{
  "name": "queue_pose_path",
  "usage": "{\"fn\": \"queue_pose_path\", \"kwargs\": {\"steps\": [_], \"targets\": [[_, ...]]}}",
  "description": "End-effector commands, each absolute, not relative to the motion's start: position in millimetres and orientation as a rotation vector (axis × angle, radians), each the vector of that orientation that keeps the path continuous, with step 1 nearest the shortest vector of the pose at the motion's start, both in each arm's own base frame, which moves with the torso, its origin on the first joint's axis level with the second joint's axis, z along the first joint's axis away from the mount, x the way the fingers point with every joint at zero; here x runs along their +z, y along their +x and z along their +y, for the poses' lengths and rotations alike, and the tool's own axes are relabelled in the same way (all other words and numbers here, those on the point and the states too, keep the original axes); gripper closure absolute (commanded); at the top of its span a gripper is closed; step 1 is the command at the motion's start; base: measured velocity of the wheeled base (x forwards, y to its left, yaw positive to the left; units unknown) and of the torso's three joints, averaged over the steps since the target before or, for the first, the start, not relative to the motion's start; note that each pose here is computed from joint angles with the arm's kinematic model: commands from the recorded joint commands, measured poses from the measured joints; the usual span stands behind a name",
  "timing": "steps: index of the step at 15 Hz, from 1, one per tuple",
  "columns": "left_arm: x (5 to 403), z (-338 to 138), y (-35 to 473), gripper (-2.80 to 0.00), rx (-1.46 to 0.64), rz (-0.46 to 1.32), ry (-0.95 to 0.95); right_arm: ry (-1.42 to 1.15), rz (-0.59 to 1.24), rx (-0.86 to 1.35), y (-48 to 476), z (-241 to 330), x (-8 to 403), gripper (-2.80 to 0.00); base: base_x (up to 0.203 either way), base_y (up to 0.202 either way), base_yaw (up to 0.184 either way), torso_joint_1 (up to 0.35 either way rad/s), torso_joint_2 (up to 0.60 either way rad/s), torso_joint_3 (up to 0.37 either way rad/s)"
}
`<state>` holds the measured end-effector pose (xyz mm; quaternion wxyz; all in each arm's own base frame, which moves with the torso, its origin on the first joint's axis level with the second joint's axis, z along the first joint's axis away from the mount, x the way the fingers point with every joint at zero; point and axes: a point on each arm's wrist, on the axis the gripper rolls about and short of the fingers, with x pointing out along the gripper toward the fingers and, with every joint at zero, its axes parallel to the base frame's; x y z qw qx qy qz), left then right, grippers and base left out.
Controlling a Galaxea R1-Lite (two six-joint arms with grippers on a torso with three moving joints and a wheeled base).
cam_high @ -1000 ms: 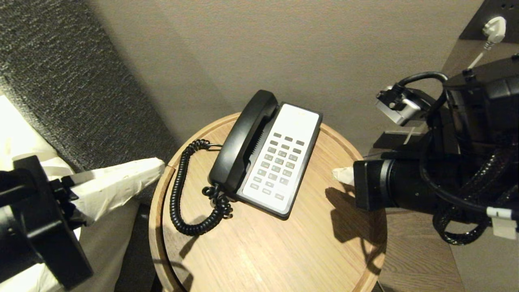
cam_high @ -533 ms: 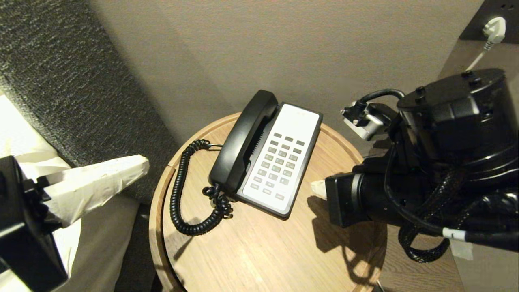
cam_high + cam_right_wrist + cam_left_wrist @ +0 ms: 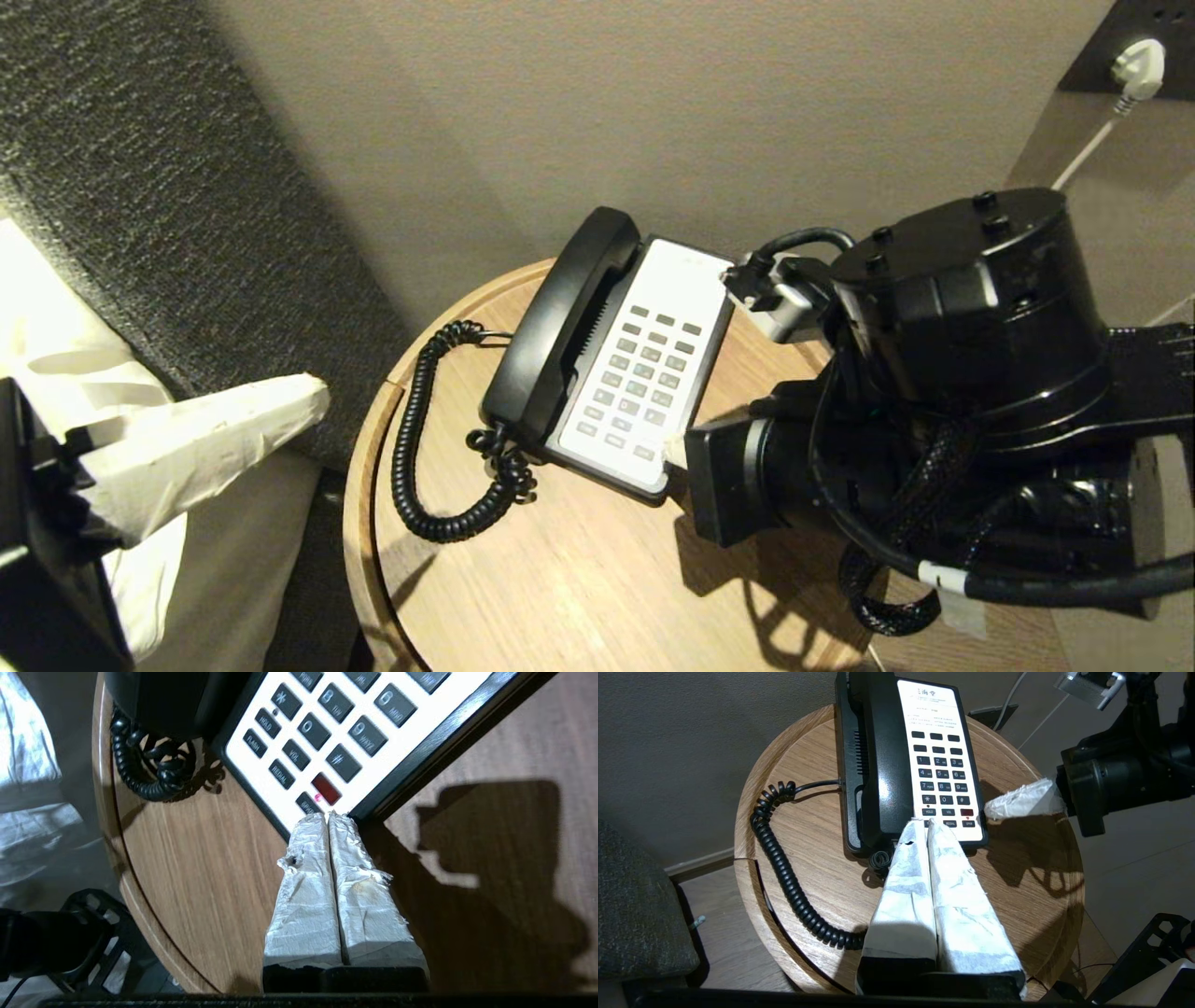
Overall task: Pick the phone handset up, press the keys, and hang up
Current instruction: End the call using the dial pad
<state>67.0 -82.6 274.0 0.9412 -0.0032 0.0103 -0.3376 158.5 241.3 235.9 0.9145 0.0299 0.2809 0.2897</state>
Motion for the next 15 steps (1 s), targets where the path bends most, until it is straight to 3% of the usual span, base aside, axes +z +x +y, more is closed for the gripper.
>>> {"fn": "queue_pose_path", "kwargs": {"steps": [1, 15], "targets": [[273, -81, 66, 0.00, -0.687, 0.020, -0.007, 0.058, 0.586, 0.598, 159, 245, 233, 0.00, 0.000, 0.000, 0.000, 0.000, 0.00, 0.000], [265, -78, 64, 0.00, -0.688, 0.033, 0.002, 0.051, 0.604, 0.601, 164, 258, 226, 0.00, 0.000, 0.000, 0.000, 0.000, 0.00, 0.000]]}}
